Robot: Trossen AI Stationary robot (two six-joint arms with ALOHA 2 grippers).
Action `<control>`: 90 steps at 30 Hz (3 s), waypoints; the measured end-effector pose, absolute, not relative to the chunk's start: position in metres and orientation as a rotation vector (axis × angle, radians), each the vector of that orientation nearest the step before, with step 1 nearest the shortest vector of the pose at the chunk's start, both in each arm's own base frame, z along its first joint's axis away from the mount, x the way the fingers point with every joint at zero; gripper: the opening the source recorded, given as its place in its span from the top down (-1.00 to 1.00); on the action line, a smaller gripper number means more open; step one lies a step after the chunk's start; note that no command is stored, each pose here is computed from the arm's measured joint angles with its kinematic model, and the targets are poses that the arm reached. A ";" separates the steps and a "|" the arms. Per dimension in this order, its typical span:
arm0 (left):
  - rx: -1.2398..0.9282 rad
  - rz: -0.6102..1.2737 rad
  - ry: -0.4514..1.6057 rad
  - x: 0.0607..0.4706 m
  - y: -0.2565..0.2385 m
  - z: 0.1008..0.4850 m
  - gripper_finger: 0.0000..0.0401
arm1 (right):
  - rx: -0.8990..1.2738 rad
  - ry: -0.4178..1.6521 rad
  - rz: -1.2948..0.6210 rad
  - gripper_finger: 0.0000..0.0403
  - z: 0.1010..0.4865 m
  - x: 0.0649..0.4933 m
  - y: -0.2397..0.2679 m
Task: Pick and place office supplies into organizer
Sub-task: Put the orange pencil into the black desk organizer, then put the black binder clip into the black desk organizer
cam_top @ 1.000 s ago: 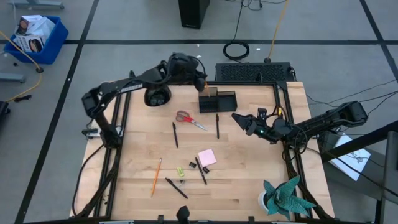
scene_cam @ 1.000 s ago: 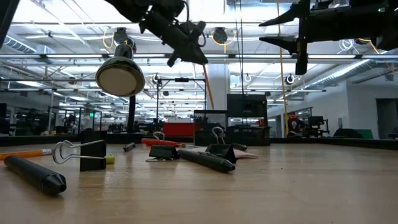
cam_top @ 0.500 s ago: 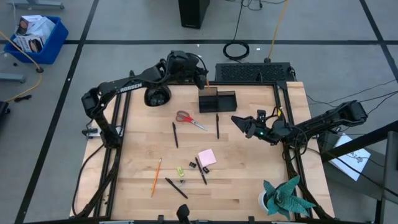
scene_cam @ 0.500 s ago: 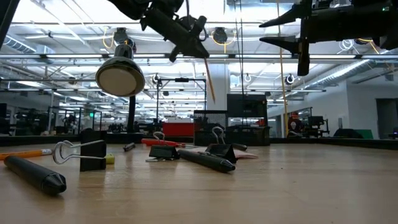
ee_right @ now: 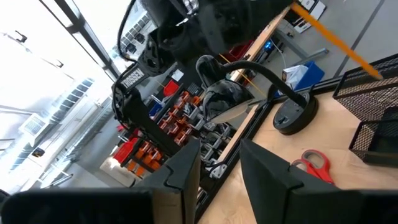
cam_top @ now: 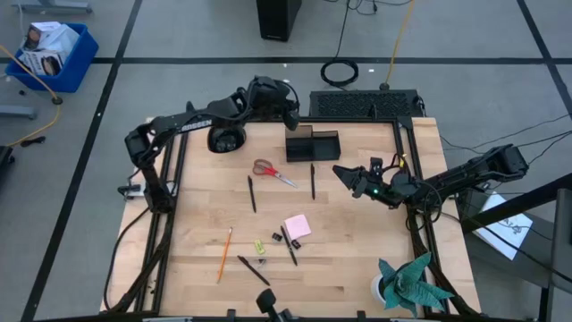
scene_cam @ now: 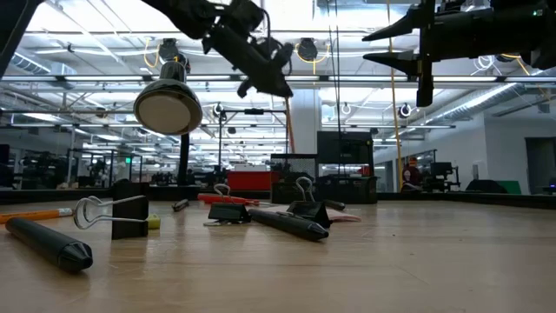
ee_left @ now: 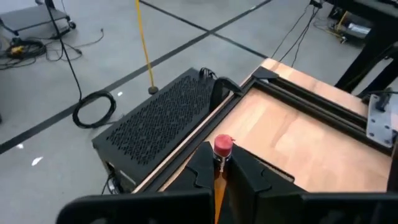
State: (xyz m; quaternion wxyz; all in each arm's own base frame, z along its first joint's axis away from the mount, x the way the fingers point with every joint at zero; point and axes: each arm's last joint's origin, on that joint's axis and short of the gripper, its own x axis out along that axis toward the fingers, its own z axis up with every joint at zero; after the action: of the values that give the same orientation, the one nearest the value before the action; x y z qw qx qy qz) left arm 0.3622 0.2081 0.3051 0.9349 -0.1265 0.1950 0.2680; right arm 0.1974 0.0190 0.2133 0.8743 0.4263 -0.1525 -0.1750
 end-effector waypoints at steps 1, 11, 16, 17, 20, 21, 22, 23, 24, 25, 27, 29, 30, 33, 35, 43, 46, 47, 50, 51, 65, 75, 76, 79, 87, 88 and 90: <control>-0.265 0.549 0.420 0.364 0.209 0.300 0.90 | 0.891 -0.318 -0.365 0.48 0.213 0.197 0.019; -0.276 0.561 0.481 0.377 0.209 0.273 0.80 | 0.870 -0.313 -0.368 0.48 0.213 0.197 0.019; -0.319 0.571 0.463 0.379 0.210 0.271 0.80 | 0.868 -0.312 -0.368 0.48 0.213 0.197 0.019; -0.321 0.571 0.464 0.379 0.210 0.271 0.79 | 0.868 -0.312 -0.368 0.48 0.213 0.197 0.019; -0.316 0.540 0.446 0.380 0.210 0.273 0.74 | 0.868 -0.312 -0.368 0.48 0.213 0.197 0.019; -0.311 0.537 0.444 0.380 0.210 0.273 0.70 | 0.867 -0.312 -0.368 0.48 0.213 0.197 0.019; -0.311 0.537 0.444 0.380 0.210 0.273 0.65 | 0.867 -0.312 -0.369 0.48 0.213 0.197 0.019; -0.314 0.537 0.445 0.380 0.210 0.273 0.59 | 0.868 -0.312 -0.368 0.48 0.213 0.197 0.019; -0.319 0.540 0.449 0.380 0.210 0.273 0.52 | 0.868 -0.312 -0.368 0.48 0.213 0.197 0.019; -0.334 0.548 0.451 0.379 0.210 0.272 0.45 | 0.867 -0.312 -0.368 0.48 0.213 0.197 0.019; -0.362 0.558 0.450 0.379 0.211 0.271 0.31 | 0.868 -0.312 -0.368 0.48 0.213 0.197 0.019; -0.366 0.561 0.445 0.379 0.211 0.272 0.18 | 0.867 -0.312 -0.368 0.48 0.213 0.197 0.019; -0.365 0.560 0.439 0.379 0.211 0.272 0.12 | 0.865 -0.312 -0.369 0.48 0.213 0.197 0.019; -0.400 0.544 0.424 0.379 0.210 0.274 0.00 | 0.853 -0.309 -0.370 0.48 0.213 0.197 0.019; -0.415 0.524 0.416 0.378 0.209 0.277 -0.05 | 0.838 -0.306 -0.372 0.48 0.213 0.197 0.019; -0.419 0.411 0.328 0.365 0.191 0.318 -0.08 | 0.789 -0.281 -0.318 0.48 0.214 0.198 0.021; -0.422 0.390 0.285 0.355 0.180 0.340 -0.08 | 0.768 -0.259 -0.311 0.48 0.216 0.201 0.021; -0.437 0.387 0.271 0.350 0.177 0.347 -0.08 | 0.751 -0.242 -0.306 0.48 0.218 0.203 0.021; -0.507 0.364 0.241 0.337 0.168 0.365 -0.08 | 0.713 -0.191 -0.284 0.48 0.225 0.210 0.021; -0.524 0.346 0.222 0.333 0.164 0.371 -0.08 | 0.701 -0.173 -0.294 0.48 0.228 0.212 0.021; -0.500 0.234 0.142 0.269 0.126 0.429 -0.08 | 0.522 0.074 -0.274 0.48 0.269 0.240 0.007; -0.522 0.279 0.083 0.218 0.101 0.414 -0.08 | 0.474 0.294 -0.194 0.48 0.278 0.284 0.000; -0.531 0.293 0.074 0.213 0.099 0.410 -0.08 | 0.464 0.309 -0.189 0.48 0.278 0.290 0.000; -0.532 0.298 0.009 0.196 0.092 0.404 -0.08 | 0.422 0.387 -0.167 0.48 0.282 0.308 -0.005; -0.509 0.261 -0.115 0.164 0.076 0.395 -0.08 | 0.335 0.523 -0.131 0.48 0.279 0.340 -0.014; -0.508 0.244 -0.113 0.163 0.075 0.394 -0.08 | 0.340 0.517 -0.129 0.48 0.279 0.340 -0.015; -0.492 0.207 -0.094 0.162 0.072 0.390 -0.08 | 0.343 0.500 -0.136 0.48 0.278 0.340 -0.015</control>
State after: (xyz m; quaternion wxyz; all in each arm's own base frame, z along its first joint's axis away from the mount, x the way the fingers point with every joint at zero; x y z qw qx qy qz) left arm 0.1620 0.0719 0.3903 0.9635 -0.2430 -0.0466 0.1021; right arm 0.3404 -0.0154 0.2781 0.9522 0.1686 0.2459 -0.0669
